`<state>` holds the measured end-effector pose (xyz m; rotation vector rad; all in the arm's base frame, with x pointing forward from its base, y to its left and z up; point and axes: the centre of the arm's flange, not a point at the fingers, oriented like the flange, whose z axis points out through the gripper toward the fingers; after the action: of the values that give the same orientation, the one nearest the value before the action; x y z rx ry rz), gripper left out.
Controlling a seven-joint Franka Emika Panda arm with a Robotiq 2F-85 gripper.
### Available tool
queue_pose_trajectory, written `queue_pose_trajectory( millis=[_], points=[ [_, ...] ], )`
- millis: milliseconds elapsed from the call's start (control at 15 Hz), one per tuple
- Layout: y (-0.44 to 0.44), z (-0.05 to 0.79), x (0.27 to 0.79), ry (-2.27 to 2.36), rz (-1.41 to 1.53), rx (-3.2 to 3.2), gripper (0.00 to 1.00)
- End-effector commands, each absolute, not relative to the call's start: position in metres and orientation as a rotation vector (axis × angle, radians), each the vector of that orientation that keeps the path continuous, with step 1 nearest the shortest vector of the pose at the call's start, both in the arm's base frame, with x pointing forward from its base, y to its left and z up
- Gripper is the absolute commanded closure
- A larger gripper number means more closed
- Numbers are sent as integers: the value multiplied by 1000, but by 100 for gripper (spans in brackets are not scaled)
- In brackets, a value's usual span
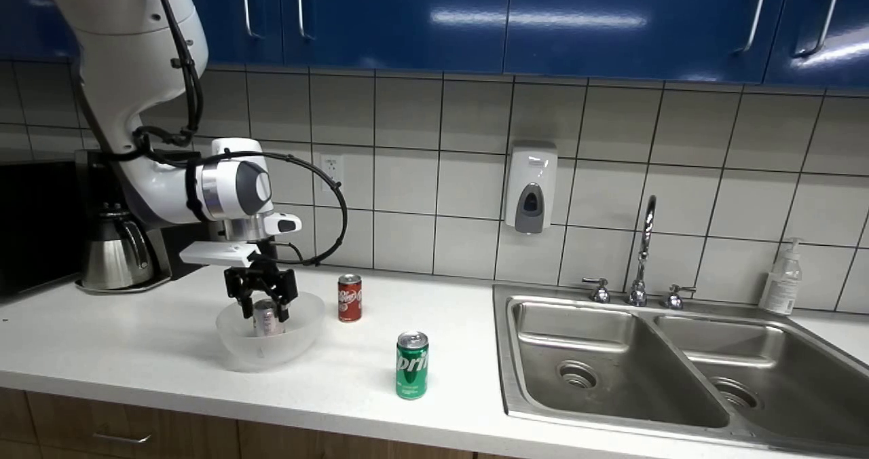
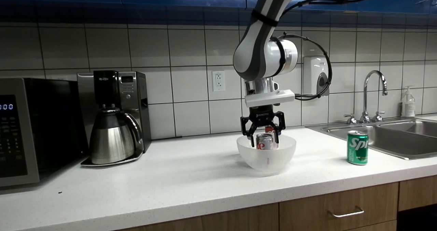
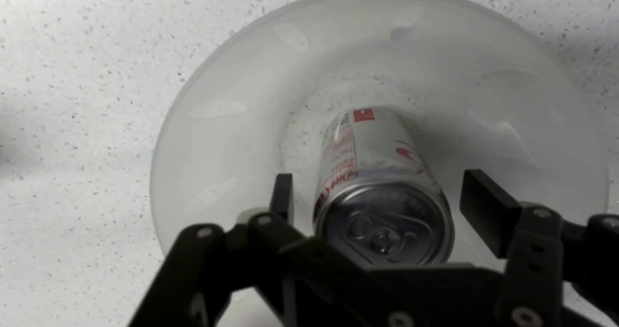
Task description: Remove the can from the bowl
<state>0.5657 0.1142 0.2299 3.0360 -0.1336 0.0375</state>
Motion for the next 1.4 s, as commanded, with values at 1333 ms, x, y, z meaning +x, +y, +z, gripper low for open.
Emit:
queue_pose_trajectory(
  millis=[1333],
  points=[
    [60, 360, 561, -264, 188, 3005, 61]
  ],
)
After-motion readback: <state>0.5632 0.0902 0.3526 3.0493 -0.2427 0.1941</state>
